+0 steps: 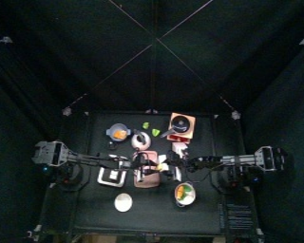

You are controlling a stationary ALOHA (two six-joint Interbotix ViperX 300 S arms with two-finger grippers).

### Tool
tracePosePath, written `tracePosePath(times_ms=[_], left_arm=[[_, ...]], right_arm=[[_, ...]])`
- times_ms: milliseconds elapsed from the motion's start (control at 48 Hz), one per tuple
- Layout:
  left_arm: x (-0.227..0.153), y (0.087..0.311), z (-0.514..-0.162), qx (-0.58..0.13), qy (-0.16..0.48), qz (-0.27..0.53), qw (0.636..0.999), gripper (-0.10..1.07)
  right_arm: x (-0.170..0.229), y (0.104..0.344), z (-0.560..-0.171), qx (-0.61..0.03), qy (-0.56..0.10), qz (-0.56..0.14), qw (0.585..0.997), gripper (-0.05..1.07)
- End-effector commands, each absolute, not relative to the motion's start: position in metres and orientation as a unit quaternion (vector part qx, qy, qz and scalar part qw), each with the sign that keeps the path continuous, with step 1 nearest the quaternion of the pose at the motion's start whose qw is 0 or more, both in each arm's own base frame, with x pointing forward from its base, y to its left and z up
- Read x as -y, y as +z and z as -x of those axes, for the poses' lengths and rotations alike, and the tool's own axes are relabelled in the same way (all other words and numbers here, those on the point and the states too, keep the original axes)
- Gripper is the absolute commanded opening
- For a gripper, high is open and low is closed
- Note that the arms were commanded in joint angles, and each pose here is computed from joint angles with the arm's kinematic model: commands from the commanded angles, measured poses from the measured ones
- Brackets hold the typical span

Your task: Separate egg from rice

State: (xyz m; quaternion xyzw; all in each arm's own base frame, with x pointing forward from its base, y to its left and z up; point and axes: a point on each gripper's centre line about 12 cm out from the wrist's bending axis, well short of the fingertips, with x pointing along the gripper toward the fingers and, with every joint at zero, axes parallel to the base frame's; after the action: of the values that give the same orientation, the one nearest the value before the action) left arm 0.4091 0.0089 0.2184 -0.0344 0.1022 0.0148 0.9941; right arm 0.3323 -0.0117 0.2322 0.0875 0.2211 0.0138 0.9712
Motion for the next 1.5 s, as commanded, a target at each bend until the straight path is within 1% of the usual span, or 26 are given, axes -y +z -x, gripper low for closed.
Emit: tracePosePath(times_ms=[0,104,250,396,896,1479], left_arm=[[-0.012,0.228,-0.410,-0.086,0.017,0.034,0.996,0.53],[-0.011,0.227,-0.410,-0.087,0.017,0.032,0.996,0.50],[-0.013,0.227,-0.407,-0.087,0.019,0.033,0.995,0.46],[-0.014,0.225,-0.402,-0.090,0.021,0.033,0.995,0.46],[-0.014,0.229,-0.379,-0.087,0.022,0.035,0.995,0.46],[-0.013,0.228,-0.380,-0.084,0.021,0.035,0.996,0.46]], right_arm=[[0.011,0.248,-0.333,-0.198,0.017,-0.089,0.976,0.56],[0.010,0.247,-0.333,-0.199,0.018,-0.088,0.976,0.53],[0.011,0.248,-0.330,-0.198,0.017,-0.088,0.976,0.52],[0.010,0.249,-0.325,-0.195,0.018,-0.089,0.977,0.52],[0.008,0.255,-0.300,-0.177,0.017,-0.098,0.979,0.52],[0.008,0.253,-0.299,-0.180,0.016,-0.098,0.979,0.52]])
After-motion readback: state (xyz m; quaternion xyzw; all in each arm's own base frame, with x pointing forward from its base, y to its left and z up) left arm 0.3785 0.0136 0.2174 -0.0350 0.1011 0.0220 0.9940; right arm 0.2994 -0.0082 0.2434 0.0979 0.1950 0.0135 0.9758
